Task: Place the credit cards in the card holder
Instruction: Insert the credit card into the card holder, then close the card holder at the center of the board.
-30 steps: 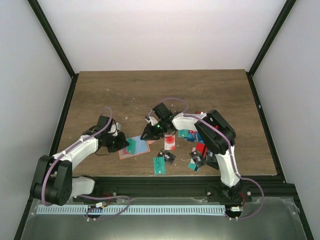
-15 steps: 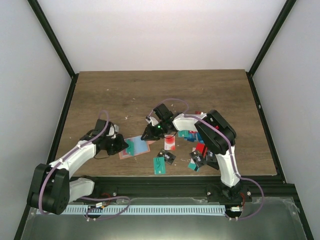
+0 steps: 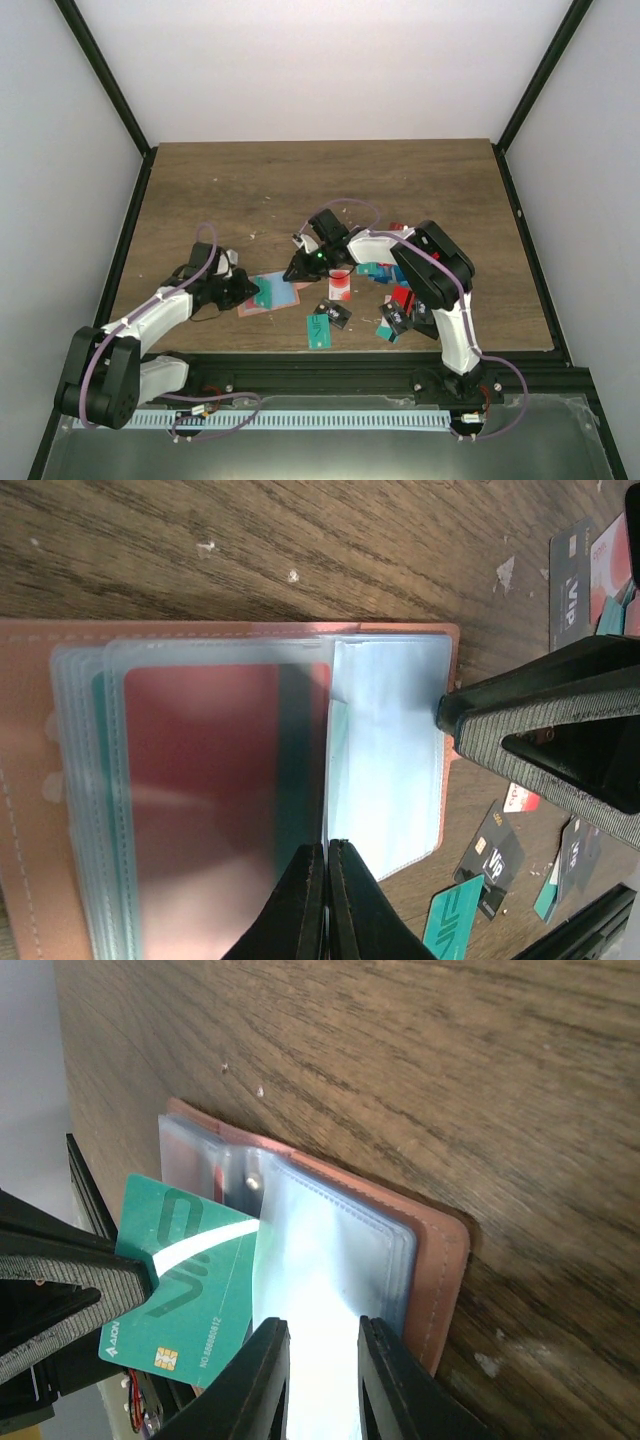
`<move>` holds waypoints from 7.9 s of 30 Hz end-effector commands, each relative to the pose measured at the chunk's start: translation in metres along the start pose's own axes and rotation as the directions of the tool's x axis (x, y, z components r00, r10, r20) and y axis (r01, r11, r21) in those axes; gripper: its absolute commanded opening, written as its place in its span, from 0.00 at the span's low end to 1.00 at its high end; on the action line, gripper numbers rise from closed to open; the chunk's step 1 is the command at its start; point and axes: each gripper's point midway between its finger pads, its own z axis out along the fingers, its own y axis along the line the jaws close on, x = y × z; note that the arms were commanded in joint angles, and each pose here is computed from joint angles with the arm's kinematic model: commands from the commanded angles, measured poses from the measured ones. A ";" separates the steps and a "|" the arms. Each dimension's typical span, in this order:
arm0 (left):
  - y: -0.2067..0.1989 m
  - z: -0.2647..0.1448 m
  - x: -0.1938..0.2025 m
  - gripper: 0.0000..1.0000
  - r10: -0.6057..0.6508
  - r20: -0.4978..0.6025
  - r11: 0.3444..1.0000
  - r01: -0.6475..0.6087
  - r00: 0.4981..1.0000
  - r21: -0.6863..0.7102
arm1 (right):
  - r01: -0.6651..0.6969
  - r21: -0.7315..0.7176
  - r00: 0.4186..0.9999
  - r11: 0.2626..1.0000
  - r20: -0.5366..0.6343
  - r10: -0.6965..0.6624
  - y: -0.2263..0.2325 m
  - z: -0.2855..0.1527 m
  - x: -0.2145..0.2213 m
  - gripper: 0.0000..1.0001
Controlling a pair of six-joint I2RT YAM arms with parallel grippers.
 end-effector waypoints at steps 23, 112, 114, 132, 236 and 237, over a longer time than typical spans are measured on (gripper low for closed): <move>0.000 0.009 -0.008 0.04 0.028 0.106 0.995 -0.038 0.994 0.095 | -0.113 0.128 0.989 0.985 -0.083 0.124 -0.042 0.005 0.047 0.22; -0.005 0.051 0.006 0.15 0.031 -0.014 0.991 -0.029 0.999 0.128 | -0.047 0.080 0.995 0.996 -0.083 0.054 -0.017 -0.006 0.035 0.09; -0.006 0.050 0.006 0.18 0.038 -0.022 0.992 -0.035 0.999 0.122 | -0.047 0.079 0.995 0.996 -0.080 0.054 -0.016 -0.007 0.034 0.09; -0.019 0.021 -0.002 0.38 0.019 -0.032 1.000 -0.018 0.999 0.019 | -0.035 0.074 0.998 0.997 -0.046 0.038 -0.012 -0.017 0.023 0.09; -0.021 0.032 -0.008 0.09 0.224 -0.076 0.964 -0.232 0.972 -0.131 | -0.051 -0.019 0.999 0.999 -0.018 0.051 0.033 -0.024 0.008 0.60; -0.019 0.033 -0.007 0.08 0.224 -0.081 0.963 -0.233 0.971 -0.135 | -0.053 -0.022 0.998 0.998 -0.019 0.053 0.033 -0.022 0.007 0.60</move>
